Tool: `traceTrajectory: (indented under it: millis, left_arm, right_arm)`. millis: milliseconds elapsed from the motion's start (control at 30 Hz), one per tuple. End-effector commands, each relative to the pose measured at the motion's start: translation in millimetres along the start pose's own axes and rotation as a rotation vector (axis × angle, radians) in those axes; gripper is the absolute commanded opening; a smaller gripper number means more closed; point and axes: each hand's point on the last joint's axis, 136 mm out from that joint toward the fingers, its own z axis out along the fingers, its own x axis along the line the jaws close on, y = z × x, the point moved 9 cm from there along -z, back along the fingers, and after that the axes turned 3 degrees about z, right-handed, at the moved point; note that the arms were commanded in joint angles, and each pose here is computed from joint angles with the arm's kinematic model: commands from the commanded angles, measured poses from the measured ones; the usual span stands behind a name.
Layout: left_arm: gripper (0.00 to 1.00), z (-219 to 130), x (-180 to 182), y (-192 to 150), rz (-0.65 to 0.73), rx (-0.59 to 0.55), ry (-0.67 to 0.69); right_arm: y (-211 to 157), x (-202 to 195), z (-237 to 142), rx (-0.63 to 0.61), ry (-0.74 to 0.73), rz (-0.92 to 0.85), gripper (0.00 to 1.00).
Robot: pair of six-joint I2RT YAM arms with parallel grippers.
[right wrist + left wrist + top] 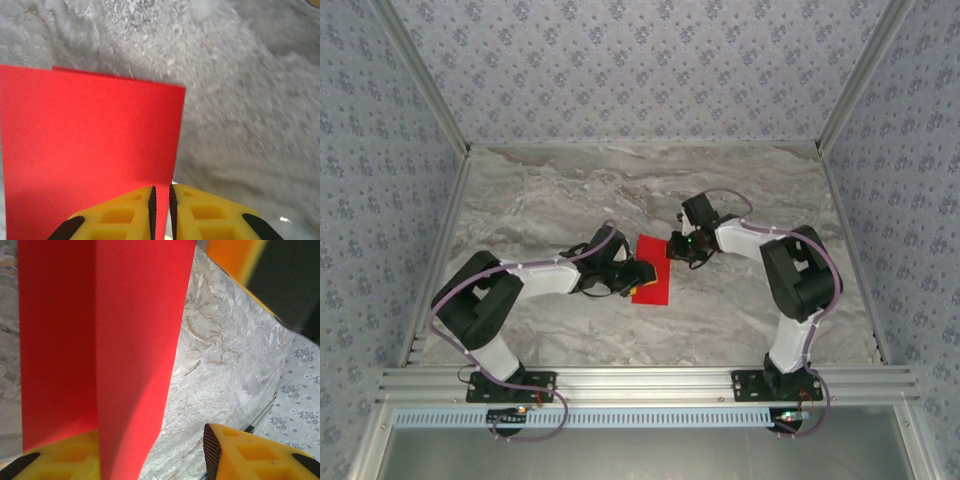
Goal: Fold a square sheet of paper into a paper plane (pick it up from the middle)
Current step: Fold the triangle a second time at the center of the table.
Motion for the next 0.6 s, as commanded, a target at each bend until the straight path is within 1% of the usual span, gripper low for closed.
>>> traceTrajectory:
  millis: [0,133,300,433,567]
  left_arm:
    - [0.47,6,-3,1,0.009,0.003,-0.026]
    - [0.47,6,-4,1,0.013,0.007,-0.034]
    - [0.46,5,-1,-2,0.001,0.009,-0.027]
    - [0.43,2,7,-8,-0.022,0.013,-0.020]
    - [0.41,-4,12,-14,-0.027,0.013,-0.017]
  right_arm:
    - [-10,6,-20,-0.028,0.077,0.021,0.19]
    - [-32,2,-16,0.018,0.100,0.022,0.15]
    - [-51,13,-2,0.094,0.149,-0.014,0.10]
    - [-60,18,12,0.138,0.144,-0.022,0.07]
    - [-65,13,23,0.162,0.111,-0.004,0.06]
